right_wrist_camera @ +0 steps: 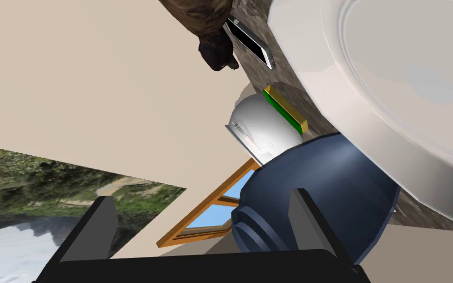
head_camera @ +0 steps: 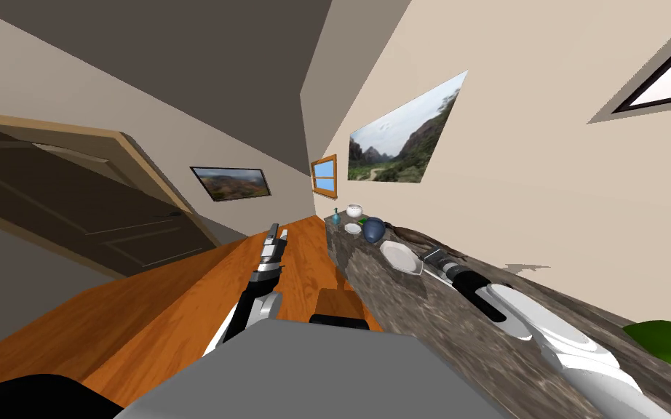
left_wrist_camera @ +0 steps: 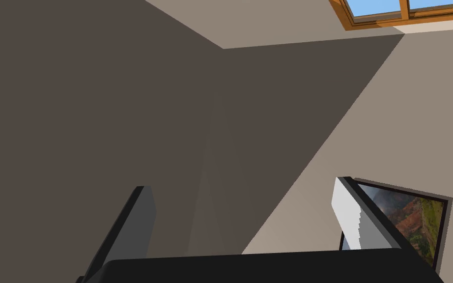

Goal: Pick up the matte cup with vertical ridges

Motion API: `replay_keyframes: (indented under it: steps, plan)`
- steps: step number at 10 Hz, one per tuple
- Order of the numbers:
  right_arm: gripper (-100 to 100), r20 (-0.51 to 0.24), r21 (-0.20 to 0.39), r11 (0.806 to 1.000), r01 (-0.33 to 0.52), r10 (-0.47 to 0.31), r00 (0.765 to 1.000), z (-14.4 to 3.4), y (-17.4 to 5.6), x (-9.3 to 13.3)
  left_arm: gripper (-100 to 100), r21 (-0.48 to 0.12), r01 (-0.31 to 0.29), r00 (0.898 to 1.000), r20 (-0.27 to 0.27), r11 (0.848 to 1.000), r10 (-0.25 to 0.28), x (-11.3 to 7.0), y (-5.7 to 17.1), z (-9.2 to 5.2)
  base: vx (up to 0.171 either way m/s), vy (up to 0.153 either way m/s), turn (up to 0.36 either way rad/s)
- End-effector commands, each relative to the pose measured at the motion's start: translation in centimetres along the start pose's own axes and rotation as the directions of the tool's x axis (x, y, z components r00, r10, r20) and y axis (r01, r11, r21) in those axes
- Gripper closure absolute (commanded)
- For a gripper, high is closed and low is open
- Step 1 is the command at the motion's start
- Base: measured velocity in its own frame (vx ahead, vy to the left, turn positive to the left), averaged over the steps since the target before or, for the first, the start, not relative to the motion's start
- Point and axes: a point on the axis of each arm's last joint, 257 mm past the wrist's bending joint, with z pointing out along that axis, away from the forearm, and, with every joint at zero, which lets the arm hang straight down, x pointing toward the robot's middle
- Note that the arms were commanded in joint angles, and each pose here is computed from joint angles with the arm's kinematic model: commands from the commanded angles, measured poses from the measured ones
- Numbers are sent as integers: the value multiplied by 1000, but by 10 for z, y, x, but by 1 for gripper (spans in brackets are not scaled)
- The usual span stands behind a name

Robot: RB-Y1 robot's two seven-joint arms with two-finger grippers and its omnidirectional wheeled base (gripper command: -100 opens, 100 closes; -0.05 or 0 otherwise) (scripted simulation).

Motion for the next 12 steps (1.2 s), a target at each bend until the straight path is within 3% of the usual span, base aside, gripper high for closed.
replay_keyframes:
  steps: [1, 2, 7, 8, 12]
  plan:
    - [-100, 9, -51, 999, 10, -9, 1000, -4, 2, -2, 0, 0, 0, 1000, 0, 1000, 0, 0, 0, 0, -83, -42, 169]
    - [-100, 10, -52, 998, 22, -22, 1000, -4, -2, -3, 0, 0, 0, 1000, 0, 1000, 0, 0, 0, 0, -62, -38, 70]
    - [-100, 9, -189, 981, 53, -52, 999, -18, 1, -2, 0, 0, 0, 1000, 0, 1000, 0, 0, 0, 0, -44, -43, 112]
    - [-100, 10, -190, 980, 61, -60, 998, -18, -1, -3, 0, 0, 0, 1000, 0, 1000, 0, 0, 0, 0, -34, -42, 49]
    - [-100, -9, -301, 951, 71, -77, 997, -33, 3, 2, 0, 0, 0, 1000, 0, 1000, 0, 0, 0, 0, -32, -54, 83]
